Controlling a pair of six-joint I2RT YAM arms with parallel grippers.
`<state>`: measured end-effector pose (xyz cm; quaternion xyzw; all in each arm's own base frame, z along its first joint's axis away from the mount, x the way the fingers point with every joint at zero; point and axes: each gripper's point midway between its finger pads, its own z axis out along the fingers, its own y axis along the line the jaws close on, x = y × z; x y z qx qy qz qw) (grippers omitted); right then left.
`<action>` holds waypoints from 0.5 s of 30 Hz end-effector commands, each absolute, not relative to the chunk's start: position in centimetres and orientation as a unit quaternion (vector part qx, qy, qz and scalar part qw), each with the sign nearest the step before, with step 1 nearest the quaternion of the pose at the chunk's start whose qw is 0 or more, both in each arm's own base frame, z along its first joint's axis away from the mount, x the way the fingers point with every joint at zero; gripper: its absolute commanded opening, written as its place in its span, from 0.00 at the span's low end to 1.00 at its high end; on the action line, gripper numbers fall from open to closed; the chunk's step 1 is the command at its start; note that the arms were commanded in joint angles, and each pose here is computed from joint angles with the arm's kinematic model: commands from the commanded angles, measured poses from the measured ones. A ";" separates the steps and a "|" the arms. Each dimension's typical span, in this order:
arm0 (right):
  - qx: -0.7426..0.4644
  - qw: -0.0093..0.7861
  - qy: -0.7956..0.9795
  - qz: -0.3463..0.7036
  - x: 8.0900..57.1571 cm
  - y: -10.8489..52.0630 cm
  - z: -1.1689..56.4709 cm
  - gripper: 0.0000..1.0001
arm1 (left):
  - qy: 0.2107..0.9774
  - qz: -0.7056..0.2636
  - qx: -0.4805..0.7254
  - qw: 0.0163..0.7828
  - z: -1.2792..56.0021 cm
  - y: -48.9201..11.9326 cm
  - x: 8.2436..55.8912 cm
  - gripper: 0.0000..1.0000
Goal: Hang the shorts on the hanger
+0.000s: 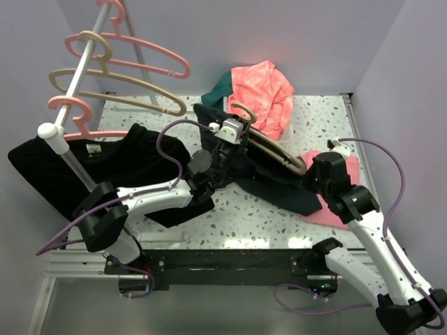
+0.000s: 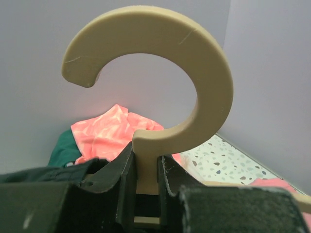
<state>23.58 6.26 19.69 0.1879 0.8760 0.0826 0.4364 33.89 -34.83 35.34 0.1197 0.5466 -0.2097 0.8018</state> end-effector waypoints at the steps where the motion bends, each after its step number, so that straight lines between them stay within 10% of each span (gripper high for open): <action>1: 0.206 0.397 0.891 0.073 20.8 5.4 21.4 0.00 | 0.503 -0.194 0.062 0.840 38.0 -32.6 34.4 0.00; 15: 0.202 0.372 0.902 0.088 20.0 6.2 25.5 0.00 | 0.497 -0.208 0.057 0.840 37.2 -32.5 34.0 0.00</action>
